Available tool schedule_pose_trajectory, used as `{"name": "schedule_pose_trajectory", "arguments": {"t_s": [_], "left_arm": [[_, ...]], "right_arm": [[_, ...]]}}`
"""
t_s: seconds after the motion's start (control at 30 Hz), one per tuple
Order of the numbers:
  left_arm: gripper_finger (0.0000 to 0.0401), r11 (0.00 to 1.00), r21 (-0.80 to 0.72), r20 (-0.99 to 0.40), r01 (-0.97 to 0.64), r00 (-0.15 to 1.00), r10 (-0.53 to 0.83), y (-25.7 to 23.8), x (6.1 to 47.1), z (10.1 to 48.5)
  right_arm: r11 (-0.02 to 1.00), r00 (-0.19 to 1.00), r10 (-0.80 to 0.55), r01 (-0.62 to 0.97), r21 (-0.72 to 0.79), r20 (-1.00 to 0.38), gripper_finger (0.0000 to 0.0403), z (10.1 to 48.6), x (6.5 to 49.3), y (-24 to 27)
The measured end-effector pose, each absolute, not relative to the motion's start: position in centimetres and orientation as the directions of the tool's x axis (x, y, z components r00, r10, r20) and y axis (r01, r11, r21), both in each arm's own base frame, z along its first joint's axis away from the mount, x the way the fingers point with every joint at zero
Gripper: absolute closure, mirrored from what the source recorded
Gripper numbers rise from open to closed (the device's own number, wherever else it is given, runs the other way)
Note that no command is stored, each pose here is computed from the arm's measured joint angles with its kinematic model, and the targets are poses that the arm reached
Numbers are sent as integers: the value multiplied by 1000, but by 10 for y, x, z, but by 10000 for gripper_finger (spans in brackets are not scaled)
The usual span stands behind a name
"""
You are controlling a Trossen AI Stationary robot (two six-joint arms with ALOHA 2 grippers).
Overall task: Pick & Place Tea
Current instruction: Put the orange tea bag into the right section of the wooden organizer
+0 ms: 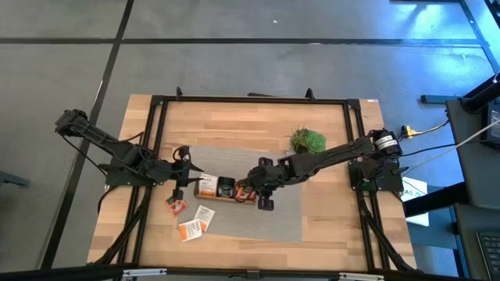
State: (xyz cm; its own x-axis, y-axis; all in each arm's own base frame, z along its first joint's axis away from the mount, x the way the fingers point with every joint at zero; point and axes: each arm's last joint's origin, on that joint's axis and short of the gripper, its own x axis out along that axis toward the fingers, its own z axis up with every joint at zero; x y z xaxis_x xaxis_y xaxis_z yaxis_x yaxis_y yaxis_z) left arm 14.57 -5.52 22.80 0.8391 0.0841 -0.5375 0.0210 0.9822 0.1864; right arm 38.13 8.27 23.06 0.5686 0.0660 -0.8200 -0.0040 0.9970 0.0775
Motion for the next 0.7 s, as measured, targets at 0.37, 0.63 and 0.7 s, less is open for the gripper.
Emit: {"name": "schedule_pose_trajectory", "arguments": {"t_s": [0.37,0.63,0.7], "left_arm": [[285,982,187,-541,22,837,85,-55,145,228],[285,982,187,-541,22,837,85,-55,145,228],[285,982,187,-540,21,837,85,-55,145,228]], "right_arm": [[997,521,56,14,74,-852,328,203,370,81],[996,585,71,1,88,-808,328,198,374,82],[996,593,73,-4,87,-802,328,197,374,82]]}}
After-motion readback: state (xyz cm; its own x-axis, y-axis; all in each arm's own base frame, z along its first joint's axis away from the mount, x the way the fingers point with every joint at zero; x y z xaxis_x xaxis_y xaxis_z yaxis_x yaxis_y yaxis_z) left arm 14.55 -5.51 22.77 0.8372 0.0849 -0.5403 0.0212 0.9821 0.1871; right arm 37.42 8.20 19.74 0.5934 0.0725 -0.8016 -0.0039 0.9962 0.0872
